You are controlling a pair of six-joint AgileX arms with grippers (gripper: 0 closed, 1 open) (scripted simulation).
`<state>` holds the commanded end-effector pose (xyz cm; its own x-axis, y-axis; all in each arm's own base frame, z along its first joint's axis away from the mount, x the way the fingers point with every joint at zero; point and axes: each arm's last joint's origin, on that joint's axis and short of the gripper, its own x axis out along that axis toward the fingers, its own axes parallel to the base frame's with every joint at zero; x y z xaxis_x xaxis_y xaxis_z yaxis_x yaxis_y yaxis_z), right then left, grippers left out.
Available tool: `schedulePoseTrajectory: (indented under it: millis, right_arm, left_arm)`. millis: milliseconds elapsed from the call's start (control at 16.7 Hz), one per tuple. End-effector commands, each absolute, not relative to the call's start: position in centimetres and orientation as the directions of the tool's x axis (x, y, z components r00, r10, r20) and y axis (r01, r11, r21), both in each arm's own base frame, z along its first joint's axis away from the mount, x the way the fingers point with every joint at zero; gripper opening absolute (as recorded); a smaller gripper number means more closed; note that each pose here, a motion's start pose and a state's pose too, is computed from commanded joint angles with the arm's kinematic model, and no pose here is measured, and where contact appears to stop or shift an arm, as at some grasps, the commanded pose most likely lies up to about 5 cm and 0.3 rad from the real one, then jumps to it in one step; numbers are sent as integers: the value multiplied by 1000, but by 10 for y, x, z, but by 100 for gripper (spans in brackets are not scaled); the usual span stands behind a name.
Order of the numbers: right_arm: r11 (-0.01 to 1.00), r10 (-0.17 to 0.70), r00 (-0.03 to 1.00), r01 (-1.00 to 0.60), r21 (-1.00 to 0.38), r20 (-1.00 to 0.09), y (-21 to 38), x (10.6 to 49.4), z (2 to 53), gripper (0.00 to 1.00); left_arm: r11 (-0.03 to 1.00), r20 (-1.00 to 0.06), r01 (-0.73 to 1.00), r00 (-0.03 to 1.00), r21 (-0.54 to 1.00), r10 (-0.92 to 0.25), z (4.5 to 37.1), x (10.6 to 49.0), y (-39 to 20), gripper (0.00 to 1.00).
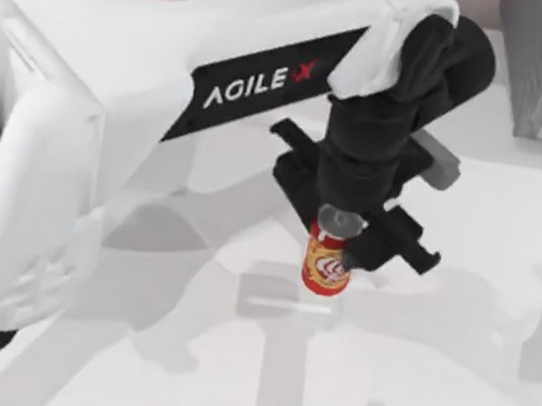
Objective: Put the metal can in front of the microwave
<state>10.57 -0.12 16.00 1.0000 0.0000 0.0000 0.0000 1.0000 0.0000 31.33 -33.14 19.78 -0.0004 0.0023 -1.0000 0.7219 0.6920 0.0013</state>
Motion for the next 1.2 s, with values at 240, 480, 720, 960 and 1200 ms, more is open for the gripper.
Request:
schedulePoseTrajectory:
  millis: [240,480,720,960,1200]
  right_arm:
    - [1000,0,1000,0,0,0,-1,106,160,100]
    - [1000,0,1000,0,0,0,-1,106,160,100]
    - [1000,0,1000,0,0,0,-1,106,160,100]
    - [1000,0,1000,0,0,0,-1,106,160,100]
    - [1000,0,1000,0,0,0,-1,106,160,100]
  left_arm:
    - [692,-999,721,-29,10,44,196,314,-316,0]
    - [711,-982,703,-117,21,145,195,318,-259,0]
    - [757,-948,654,-236,9,215,198,315,-174,0]
    - [821,-916,570,-344,-30,206,202,297,-84,0]
    - [893,-914,444,-388,-69,122,202,270,-1,0]
